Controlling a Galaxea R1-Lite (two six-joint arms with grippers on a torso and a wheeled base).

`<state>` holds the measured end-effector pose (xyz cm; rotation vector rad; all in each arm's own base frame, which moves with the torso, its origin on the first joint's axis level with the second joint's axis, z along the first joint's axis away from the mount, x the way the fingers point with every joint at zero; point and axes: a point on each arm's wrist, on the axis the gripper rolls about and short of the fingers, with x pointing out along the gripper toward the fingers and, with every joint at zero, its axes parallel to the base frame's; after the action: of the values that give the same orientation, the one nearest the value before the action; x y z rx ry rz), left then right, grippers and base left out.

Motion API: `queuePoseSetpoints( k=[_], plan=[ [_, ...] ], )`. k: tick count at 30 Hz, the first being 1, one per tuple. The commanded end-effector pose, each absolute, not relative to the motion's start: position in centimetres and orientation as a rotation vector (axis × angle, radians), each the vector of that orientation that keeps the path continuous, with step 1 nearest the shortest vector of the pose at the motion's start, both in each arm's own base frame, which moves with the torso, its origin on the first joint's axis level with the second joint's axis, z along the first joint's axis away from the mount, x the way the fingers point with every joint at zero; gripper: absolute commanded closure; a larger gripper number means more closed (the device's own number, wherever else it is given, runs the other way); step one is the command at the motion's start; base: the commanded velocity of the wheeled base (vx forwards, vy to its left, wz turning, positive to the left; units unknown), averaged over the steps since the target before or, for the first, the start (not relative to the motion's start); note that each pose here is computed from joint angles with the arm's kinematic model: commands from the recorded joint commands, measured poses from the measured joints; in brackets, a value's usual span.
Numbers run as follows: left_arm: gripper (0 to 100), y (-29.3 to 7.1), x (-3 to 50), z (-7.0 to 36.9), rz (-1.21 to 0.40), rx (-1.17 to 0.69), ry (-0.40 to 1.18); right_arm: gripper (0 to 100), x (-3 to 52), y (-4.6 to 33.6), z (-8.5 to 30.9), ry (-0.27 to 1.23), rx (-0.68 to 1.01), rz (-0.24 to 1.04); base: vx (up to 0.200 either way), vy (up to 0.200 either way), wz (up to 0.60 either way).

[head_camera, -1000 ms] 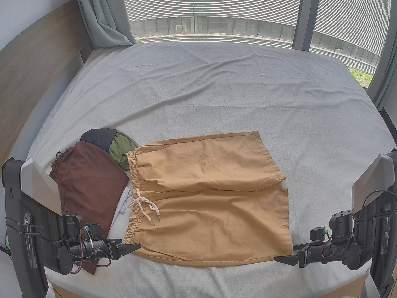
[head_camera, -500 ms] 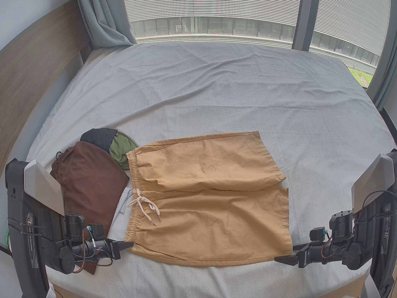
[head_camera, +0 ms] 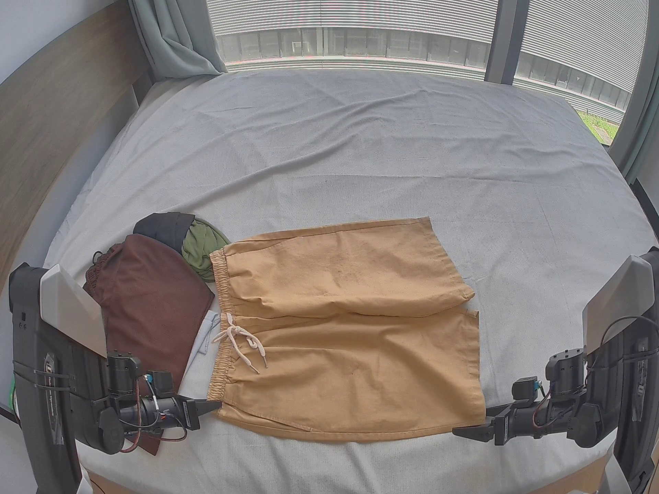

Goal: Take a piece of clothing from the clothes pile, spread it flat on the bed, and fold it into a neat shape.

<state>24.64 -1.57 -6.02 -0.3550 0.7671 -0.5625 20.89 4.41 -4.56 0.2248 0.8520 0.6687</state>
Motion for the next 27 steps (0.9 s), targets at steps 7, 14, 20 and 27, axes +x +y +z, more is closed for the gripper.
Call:
queuePoseSetpoints(
  k=[7,14,20,27],
  plan=[
    [100,-1.6,24.7,-6.0,-0.562,-0.353,0.765,100,21.2,4.4,-4.8,0.85,0.223,0.665,0.0,0.0,0.0],
    [100,-1.6,24.7,-6.0,-0.564,-0.353,0.762,100,21.1,4.3,-4.8,0.856,0.224,0.657,0.0,0.0,0.0],
    [100,-1.2,24.2,-5.8,-0.57,-0.373,0.774,100,20.3,4.3,-4.8,0.882,0.222,0.66,0.0,0.0,0.0],
    [100,-0.2,22.6,-5.7,-0.594,-0.373,0.8,100,20.3,4.2,-4.8,0.877,0.193,0.673,0.0,0.0,0.0]
  ],
)
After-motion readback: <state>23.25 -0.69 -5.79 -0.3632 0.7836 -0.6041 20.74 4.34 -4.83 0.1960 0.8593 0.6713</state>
